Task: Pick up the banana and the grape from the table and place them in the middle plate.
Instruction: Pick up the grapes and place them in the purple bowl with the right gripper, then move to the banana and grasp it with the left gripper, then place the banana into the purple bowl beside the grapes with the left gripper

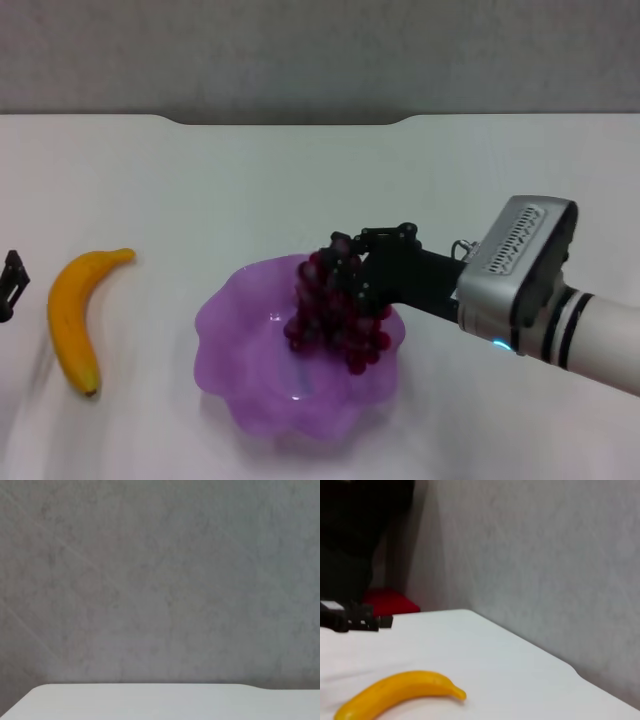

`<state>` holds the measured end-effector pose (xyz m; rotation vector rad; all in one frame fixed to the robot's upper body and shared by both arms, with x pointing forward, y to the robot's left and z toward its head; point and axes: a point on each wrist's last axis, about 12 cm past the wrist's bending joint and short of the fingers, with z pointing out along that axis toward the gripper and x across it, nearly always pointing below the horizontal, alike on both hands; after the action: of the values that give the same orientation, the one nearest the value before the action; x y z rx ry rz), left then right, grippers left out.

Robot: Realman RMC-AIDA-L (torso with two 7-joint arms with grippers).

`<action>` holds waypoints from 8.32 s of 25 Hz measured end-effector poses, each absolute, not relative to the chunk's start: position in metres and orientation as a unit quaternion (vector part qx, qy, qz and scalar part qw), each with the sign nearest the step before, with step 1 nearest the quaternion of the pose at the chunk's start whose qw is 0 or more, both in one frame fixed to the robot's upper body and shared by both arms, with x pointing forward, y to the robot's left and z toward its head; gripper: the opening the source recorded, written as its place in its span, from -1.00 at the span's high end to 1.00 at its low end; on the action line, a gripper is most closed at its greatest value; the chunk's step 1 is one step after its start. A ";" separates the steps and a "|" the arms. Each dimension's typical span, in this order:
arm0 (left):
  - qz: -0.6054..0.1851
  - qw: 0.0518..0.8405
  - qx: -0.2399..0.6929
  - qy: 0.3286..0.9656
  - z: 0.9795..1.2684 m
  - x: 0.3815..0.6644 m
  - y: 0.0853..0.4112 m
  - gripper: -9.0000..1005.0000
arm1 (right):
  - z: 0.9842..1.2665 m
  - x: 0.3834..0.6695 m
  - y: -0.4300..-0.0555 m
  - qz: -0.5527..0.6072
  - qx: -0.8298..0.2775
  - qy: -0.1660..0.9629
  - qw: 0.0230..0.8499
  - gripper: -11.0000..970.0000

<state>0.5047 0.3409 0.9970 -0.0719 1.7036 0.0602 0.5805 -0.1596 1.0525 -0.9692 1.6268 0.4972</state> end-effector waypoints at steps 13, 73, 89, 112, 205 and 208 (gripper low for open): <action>0.024 0.660 -0.034 0.750 0.998 0.506 0.340 -0.73 | 1.058 0.584 -0.140 0.198 -0.418 0.697 0.548 -0.05; -0.052 0.604 -0.042 0.794 0.988 0.521 0.300 -0.70 | 1.039 0.461 -0.415 -0.085 -0.019 0.657 0.749 0.98; -0.045 0.582 -0.042 0.811 0.982 0.518 0.302 -0.68 | 1.040 0.465 -0.405 -0.068 -0.050 0.654 0.752 0.98; -0.046 0.541 -0.020 0.840 0.972 0.518 0.294 -0.66 | 1.044 0.457 -0.403 -0.061 -0.056 0.632 0.771 0.98; -0.258 0.609 0.205 0.721 1.010 0.513 0.231 0.02 | 1.039 0.466 -0.402 -0.066 -0.056 0.652 0.754 0.98; -0.242 0.599 0.227 0.729 1.006 0.514 0.226 0.02 | 1.039 0.467 -0.402 -0.065 -0.056 0.651 0.754 0.98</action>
<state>0.5136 0.2264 1.0055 0.5262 1.6909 -0.5602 0.4671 -0.4016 1.0394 -0.1222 1.4207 -0.1427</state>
